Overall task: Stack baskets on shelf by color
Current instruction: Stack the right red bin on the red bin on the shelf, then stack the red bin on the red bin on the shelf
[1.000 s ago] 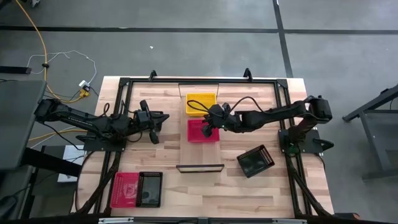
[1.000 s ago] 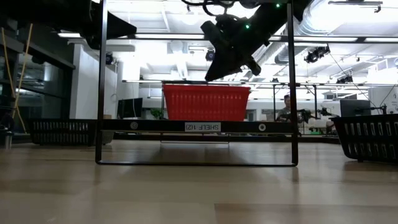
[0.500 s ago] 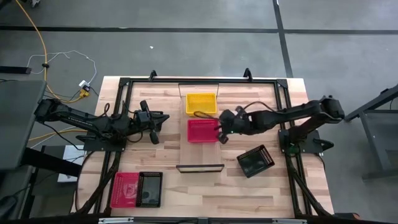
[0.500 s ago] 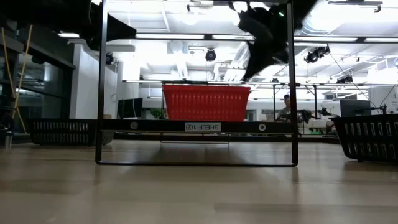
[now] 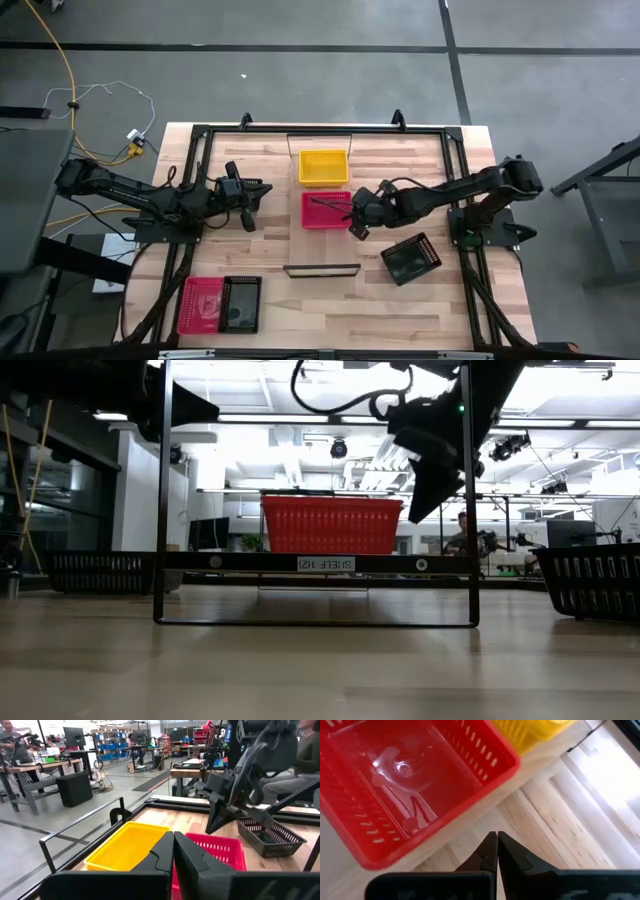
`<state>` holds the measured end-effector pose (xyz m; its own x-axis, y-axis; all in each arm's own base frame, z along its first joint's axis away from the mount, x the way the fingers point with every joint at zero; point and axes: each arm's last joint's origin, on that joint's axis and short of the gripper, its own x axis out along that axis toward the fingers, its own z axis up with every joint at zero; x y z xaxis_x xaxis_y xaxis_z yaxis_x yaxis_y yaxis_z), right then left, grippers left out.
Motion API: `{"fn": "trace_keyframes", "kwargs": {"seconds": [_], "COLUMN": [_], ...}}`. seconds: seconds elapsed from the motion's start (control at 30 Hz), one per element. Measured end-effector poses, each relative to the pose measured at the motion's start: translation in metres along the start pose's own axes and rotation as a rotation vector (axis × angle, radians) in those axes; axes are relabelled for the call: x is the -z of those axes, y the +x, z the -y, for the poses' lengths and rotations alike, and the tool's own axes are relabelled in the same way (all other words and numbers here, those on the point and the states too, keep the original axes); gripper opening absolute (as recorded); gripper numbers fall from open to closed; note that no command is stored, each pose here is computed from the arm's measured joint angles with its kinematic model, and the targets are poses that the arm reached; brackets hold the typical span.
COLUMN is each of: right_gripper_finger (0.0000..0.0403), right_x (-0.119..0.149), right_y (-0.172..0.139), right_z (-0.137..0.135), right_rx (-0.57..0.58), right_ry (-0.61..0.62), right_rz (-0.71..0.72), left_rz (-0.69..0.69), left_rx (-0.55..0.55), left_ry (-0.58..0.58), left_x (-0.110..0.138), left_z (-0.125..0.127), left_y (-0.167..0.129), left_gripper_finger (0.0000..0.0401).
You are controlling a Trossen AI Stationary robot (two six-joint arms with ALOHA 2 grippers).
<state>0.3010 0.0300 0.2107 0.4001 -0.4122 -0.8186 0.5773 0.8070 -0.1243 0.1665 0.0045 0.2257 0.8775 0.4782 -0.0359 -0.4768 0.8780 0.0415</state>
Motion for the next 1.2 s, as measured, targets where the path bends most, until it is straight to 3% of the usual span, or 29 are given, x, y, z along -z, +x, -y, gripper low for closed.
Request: {"fn": "trace_keyframes", "kwargs": {"seconds": [0.93,1.2], "right_gripper_finger": [0.0000,0.0000], "right_x": [-0.012,-0.003], "right_y": [0.010,-0.002], "right_z": [-0.008,0.009], "right_rx": [-0.096,0.039], "right_ry": [-0.003,-0.082], "right_rz": [0.067,0.009], "left_rz": [0.000,-0.035], "left_rx": [0.004,0.058], "left_ry": [-0.007,-0.015], "left_x": [0.000,0.004], "left_z": [0.000,0.002], "left_y": [0.000,0.000], "left_gripper_finger": [0.0000,0.0000]}}
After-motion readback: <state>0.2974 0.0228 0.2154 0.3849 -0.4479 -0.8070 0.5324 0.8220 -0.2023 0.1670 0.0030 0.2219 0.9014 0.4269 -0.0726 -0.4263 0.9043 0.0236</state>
